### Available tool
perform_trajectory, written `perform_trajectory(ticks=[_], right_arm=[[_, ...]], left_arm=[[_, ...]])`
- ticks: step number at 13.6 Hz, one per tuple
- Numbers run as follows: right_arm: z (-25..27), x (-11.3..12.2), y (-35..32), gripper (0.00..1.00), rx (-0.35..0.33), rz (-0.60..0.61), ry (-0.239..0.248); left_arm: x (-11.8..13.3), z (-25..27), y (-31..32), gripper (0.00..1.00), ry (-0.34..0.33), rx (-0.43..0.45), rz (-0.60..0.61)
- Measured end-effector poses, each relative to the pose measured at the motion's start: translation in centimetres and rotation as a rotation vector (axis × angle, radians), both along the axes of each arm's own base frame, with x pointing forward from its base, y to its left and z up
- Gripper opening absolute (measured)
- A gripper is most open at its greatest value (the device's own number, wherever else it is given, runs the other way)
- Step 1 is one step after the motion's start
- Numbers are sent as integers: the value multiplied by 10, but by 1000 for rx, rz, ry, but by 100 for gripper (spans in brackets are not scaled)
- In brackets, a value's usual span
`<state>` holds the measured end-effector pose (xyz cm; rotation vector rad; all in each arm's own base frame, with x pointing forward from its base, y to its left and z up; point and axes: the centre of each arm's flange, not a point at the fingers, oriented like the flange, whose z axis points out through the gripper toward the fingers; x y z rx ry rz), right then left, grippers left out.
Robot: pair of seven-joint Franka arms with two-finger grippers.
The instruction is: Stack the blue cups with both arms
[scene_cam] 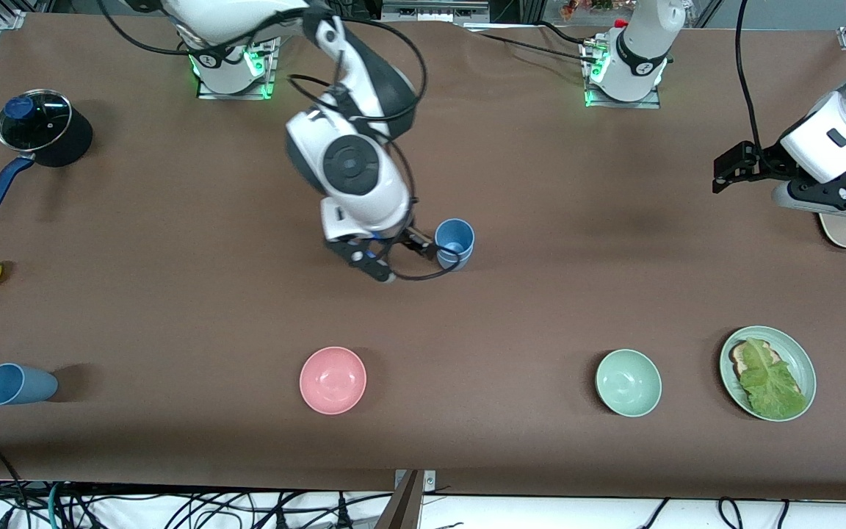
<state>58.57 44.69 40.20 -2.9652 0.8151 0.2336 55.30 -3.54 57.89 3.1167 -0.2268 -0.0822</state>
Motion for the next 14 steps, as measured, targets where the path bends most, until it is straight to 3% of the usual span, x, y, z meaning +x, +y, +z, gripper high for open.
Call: perform_trajectory(ticks=[6,9,12,14], right_arm=[[32,43,-121,100,-41,123,83],[37,56,-177,100,-69,264,119],[50,67,-245,100,-66,371,106],[58,68,-302,100,-72,422,43]], left_arm=[[0,0,0,100,0,0,0],[0,0,0,100,0,0,0],[0,0,0,100,0,0,0],[0,0,0,100,0,0,0]])
